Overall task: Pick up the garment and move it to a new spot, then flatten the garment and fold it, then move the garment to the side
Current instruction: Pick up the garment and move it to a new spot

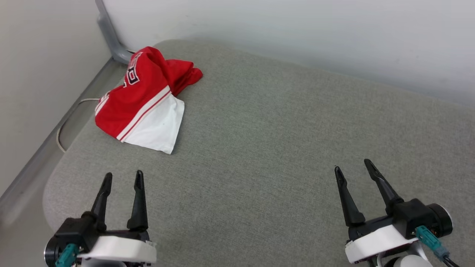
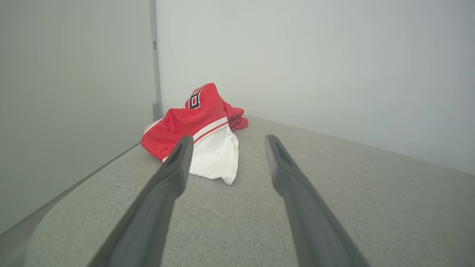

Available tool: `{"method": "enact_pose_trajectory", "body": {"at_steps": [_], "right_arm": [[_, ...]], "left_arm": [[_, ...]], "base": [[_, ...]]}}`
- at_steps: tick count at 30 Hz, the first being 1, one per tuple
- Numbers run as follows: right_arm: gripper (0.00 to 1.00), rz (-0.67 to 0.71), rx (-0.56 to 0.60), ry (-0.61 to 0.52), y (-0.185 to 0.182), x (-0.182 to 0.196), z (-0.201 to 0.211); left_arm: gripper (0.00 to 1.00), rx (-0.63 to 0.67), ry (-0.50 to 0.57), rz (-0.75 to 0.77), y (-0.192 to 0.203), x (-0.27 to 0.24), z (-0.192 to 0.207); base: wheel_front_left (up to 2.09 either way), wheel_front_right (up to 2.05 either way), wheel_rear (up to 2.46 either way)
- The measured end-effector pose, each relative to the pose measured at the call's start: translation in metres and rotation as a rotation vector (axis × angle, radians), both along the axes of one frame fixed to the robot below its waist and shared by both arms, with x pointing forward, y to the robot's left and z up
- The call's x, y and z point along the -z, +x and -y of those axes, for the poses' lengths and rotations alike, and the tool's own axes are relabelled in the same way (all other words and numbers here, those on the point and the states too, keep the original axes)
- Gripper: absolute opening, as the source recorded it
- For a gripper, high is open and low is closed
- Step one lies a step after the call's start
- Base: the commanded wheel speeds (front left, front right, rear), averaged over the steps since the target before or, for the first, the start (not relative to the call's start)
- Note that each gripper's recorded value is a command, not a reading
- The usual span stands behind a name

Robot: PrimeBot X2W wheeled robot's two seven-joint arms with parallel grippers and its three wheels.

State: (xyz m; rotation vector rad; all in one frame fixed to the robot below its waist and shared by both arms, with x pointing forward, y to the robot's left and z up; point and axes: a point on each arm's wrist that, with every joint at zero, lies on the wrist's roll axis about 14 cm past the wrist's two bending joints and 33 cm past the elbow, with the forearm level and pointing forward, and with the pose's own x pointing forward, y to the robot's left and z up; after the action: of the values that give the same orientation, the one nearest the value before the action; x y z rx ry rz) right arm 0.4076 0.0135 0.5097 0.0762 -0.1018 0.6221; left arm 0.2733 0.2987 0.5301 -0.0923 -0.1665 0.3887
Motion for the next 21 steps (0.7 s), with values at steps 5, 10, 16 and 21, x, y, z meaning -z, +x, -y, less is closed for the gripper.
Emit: {"method": "enact_pose_trajectory", "body": {"at_steps": [5,10,16,21], "right_arm": [[1.00,0.011,0.019,-0.029,0.012,0.008,0.006],[1.00,0.015,0.054,-0.043,0.030,0.019,0.017],[1.00,-0.011,0.091,-0.079,0.048,0.045,0.035],[1.00,-0.041,0.130,-0.096,0.059,0.065,0.051]], "left_arm": [[1.00,0.030,-0.038,-0.042,0.036,0.016,-0.008],[1.00,0.074,-0.075,-0.194,0.086,0.045,-0.034],[1.00,0.096,-0.055,-0.552,0.144,0.075,-0.082],[1.00,0.081,-0.149,-0.859,0.156,0.118,-0.098]], "base": [[0.00,0.00,0.00],[0.00,0.00,0.00],[0.00,0.00,0.00],[0.00,0.00,0.00]]}}
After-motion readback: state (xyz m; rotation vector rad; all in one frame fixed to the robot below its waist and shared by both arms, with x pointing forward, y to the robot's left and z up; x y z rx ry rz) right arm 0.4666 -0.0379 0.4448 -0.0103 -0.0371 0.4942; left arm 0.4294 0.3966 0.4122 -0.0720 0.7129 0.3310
